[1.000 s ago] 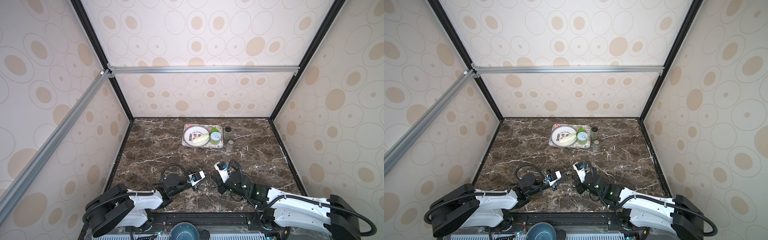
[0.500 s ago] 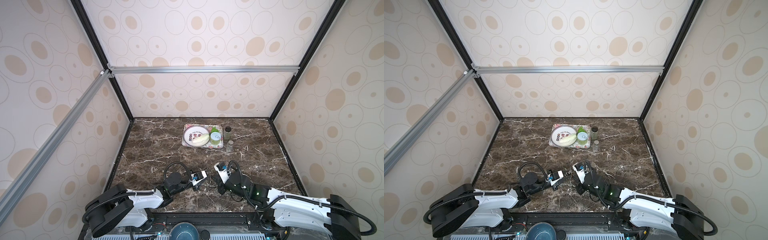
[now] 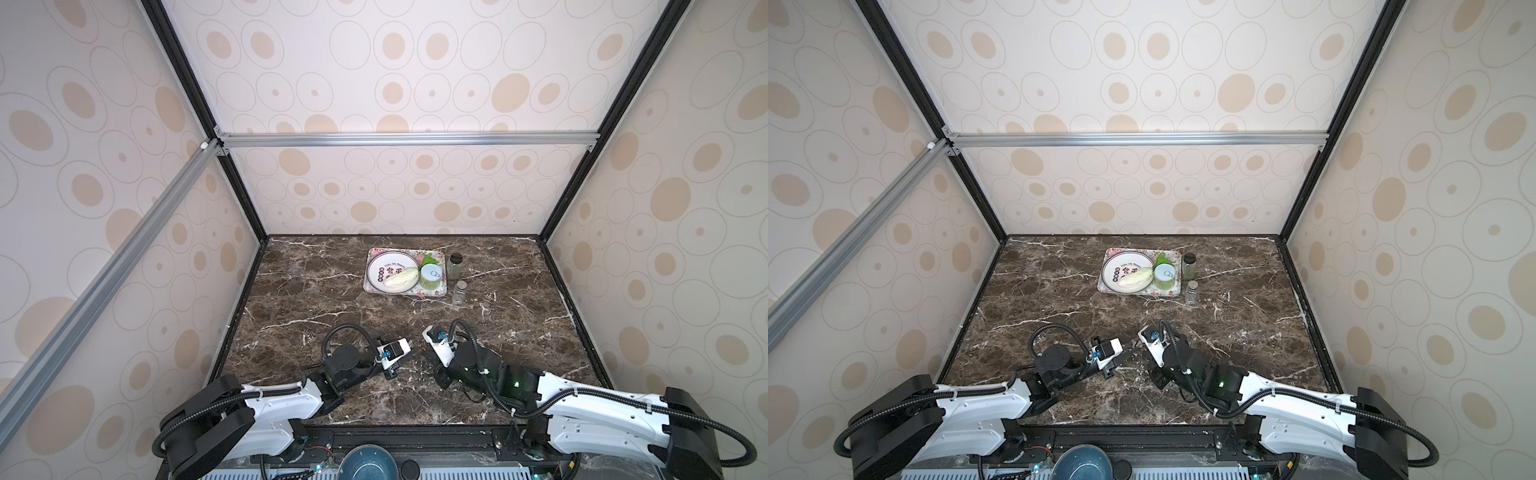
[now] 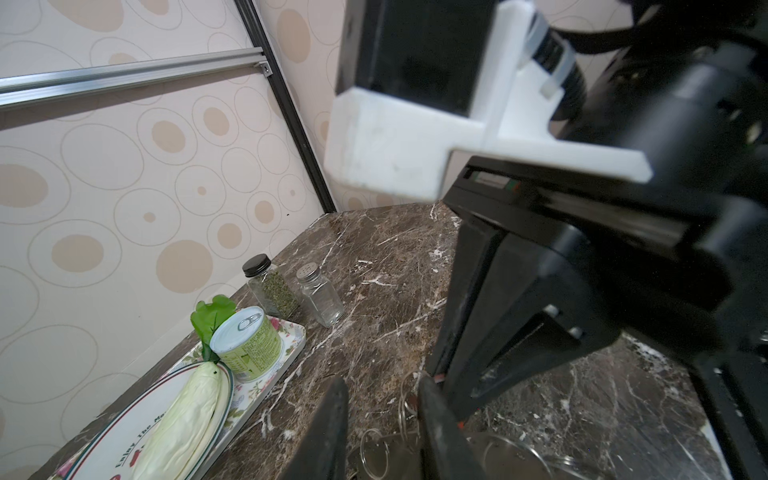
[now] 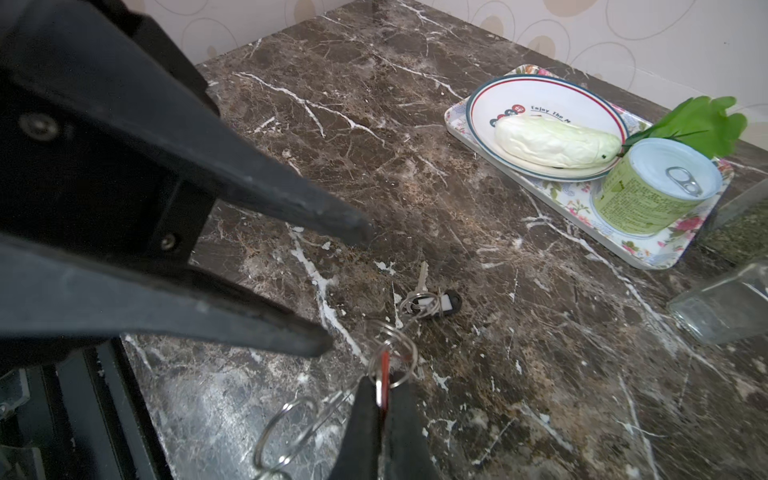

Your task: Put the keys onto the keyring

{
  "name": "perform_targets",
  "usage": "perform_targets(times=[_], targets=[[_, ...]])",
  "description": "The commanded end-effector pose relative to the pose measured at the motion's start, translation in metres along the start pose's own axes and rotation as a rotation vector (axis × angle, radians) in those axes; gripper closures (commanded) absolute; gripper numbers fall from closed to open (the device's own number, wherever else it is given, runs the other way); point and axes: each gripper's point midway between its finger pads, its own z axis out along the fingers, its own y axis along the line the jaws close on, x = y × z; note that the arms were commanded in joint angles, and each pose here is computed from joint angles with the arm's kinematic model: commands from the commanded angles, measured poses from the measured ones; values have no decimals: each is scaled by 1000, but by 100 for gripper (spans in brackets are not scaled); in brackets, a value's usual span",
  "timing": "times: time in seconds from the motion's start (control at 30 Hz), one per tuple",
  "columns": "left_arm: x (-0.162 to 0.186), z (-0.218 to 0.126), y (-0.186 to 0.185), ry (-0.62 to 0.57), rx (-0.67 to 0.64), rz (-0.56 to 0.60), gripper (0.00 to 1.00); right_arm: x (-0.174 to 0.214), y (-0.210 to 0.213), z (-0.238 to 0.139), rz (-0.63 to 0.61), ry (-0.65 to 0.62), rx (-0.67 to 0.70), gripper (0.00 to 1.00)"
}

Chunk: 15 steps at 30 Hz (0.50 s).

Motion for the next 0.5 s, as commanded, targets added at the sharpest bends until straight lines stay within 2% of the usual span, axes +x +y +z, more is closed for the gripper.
perform_targets(times=[0.0,0.13,0.33,0.47], targets=[[-20,0,-8,-53,59,-67,72,8,-5,-9,20,51,36,100],[-5,-2,-17,12,43,-81,74,8,6,-17,-15,53,16,100],[6,-21,-21,50,24,-148,74,33,17,-19,-85,142,8,100],[17,-37,-28,53,19,-189,75,40,24,-26,-117,139,3,100]])
